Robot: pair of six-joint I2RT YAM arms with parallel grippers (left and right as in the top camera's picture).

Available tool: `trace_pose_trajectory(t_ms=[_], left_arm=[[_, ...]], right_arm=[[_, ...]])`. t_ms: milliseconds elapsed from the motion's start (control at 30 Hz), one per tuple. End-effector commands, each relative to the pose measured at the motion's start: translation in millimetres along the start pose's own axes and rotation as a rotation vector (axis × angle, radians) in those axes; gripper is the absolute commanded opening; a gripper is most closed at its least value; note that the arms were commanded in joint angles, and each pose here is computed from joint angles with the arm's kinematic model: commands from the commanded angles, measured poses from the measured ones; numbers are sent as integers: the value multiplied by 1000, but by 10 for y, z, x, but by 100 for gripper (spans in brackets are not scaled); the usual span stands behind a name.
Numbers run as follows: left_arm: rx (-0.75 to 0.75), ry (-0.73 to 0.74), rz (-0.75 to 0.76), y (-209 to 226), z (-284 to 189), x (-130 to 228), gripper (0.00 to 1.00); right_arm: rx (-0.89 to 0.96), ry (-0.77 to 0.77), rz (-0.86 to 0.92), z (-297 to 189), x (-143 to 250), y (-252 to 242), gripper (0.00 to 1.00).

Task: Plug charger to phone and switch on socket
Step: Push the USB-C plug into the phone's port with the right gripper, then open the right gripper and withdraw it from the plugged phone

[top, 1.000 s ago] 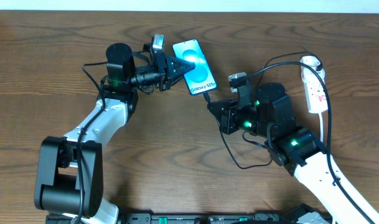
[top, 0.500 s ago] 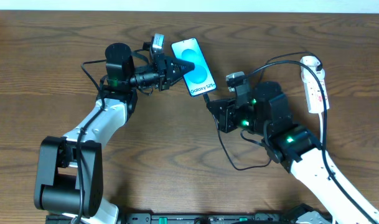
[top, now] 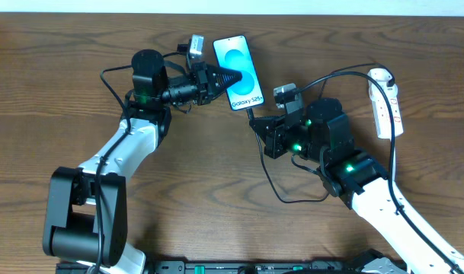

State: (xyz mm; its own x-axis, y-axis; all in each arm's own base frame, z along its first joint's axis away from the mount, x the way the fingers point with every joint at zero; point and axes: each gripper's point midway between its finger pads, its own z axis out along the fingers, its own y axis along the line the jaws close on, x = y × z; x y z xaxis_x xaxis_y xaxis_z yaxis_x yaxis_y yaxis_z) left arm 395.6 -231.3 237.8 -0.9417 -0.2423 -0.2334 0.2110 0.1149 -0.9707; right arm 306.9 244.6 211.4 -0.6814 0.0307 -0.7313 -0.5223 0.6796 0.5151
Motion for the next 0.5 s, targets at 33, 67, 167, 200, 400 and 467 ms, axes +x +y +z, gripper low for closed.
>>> trace_pose_trajectory(t_ms=[33,67,167,200,400,467], left_arm=[[85,219,74,-188,131,457,7],[88,218,100,-189,131,458,7],[96,215,180,-189,131,458,8],[98,214,195,-189,131,457,8],[98,202,232,-186,135,438,7],[105,197,273,-199,136,432,7]], right_arm=[[35,-36,-54,-6,-126,-24,9],[38,-28,-57,-12,-109,-33,11],[38,-31,-58,-85,-127,4,22],[35,-40,-62,-135,-156,39,25],[64,-142,-138,-603,-365,235,45],[103,-173,-144,-764,-382,249,45]])
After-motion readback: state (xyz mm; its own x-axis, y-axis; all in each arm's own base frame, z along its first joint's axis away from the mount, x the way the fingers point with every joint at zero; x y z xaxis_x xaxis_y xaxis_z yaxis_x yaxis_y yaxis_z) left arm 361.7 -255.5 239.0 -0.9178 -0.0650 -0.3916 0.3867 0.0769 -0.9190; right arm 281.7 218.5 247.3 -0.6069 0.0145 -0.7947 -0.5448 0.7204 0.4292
